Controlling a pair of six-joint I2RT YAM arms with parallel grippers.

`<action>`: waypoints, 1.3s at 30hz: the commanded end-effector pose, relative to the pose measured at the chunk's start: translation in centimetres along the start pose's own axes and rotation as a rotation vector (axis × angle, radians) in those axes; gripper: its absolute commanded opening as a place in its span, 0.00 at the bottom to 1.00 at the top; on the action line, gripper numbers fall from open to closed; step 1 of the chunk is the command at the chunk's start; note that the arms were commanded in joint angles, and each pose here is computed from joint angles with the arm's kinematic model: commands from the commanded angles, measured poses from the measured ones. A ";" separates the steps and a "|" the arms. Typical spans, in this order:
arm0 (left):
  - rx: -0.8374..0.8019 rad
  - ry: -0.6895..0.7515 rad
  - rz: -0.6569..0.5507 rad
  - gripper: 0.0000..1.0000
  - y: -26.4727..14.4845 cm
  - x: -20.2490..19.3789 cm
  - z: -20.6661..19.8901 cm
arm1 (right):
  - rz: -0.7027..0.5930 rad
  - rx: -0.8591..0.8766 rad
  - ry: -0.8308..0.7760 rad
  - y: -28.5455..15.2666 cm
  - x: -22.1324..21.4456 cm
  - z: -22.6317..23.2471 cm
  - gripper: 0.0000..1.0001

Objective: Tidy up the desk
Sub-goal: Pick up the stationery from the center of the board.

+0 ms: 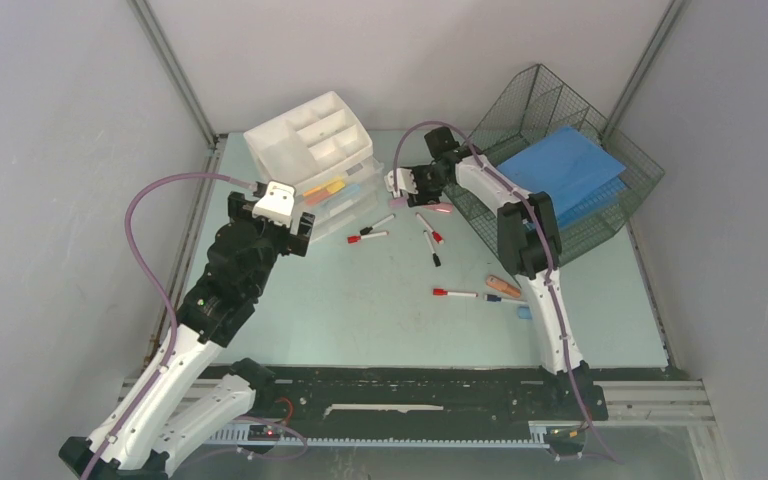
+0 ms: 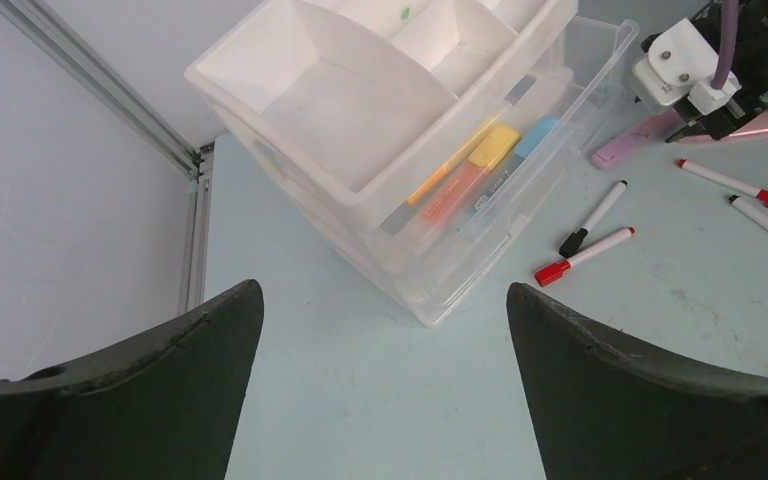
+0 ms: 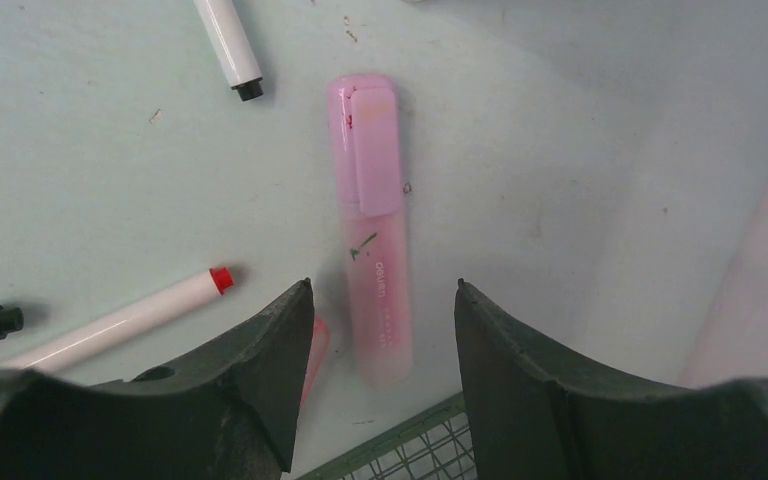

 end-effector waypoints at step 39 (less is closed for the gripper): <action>0.006 -0.007 -0.039 1.00 -0.1 0.4 0.3 | -0.025 0.227 0.053 1.5 5.3 6.3 0.34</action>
Point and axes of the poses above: each gripper's point midway between its finger pads, its own y axis out along the fingers, its own z axis along the line the jaws close on, x = y × z, the point moved 7 cm from there along -y, back along the fingers, and after that the axes turned 11 degrees about -y, right-handed, at the moved point
